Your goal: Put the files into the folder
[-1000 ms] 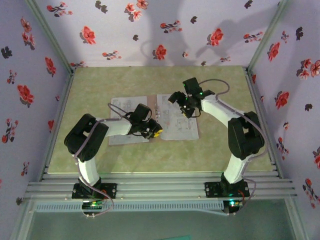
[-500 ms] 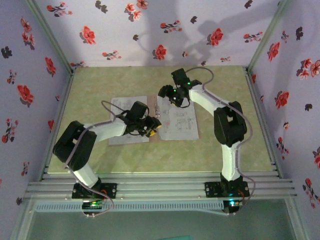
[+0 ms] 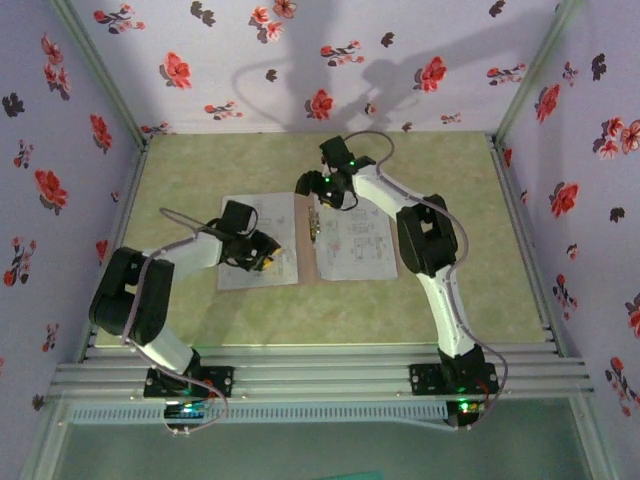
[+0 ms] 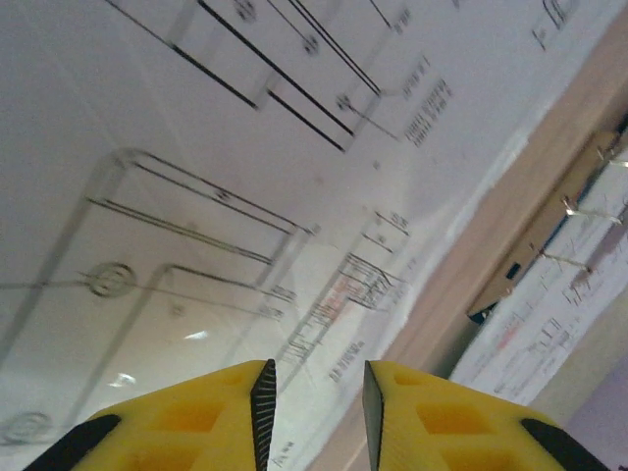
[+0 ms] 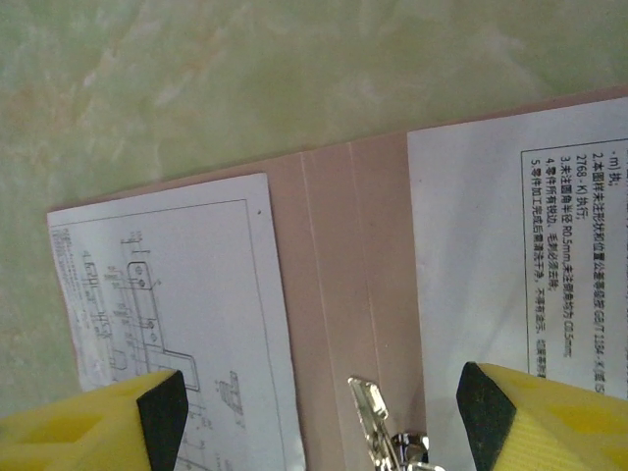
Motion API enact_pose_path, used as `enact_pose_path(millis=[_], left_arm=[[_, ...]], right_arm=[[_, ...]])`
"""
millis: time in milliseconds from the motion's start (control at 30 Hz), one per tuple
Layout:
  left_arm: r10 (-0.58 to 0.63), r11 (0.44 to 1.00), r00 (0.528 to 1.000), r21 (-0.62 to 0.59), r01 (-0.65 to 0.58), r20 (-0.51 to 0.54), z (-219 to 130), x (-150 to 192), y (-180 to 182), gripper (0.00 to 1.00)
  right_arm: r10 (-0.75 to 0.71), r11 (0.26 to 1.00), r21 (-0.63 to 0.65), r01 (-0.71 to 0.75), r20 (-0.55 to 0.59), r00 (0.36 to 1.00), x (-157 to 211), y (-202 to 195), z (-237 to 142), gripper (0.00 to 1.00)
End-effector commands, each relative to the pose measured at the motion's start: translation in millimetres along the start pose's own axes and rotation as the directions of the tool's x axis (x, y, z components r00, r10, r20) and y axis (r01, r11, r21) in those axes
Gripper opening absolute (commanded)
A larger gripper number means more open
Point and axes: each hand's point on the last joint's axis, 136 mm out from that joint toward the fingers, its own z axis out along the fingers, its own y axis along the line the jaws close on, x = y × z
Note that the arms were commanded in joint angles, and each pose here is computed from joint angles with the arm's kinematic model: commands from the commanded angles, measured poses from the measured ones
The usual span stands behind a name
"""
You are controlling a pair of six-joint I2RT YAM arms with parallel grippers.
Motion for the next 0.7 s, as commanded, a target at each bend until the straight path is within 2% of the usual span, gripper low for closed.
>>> enact_pose_path(millis=[0, 267, 667], left_arm=[[0.018, 0.996, 1.000, -0.085, -0.019, -0.011, 5, -3, 29, 0.30], [0.005, 0.993, 1.000, -0.118, -0.008, -0.025, 13, -1, 46, 0.30], [0.006, 0.992, 1.000, -0.123, -0.010, -0.030, 15, -1, 48, 0.29]], right_arm=[[-0.068, 0.998, -0.010, 0.068, -0.030, 0.997, 2, 6, 6, 0.76], [-0.124, 0.992, -0.024, 0.122, -0.074, 0.990, 8, 13, 15, 0.78], [-0.144, 0.989, -0.044, 0.139, -0.126, 0.982, 20, 18, 26, 0.78]])
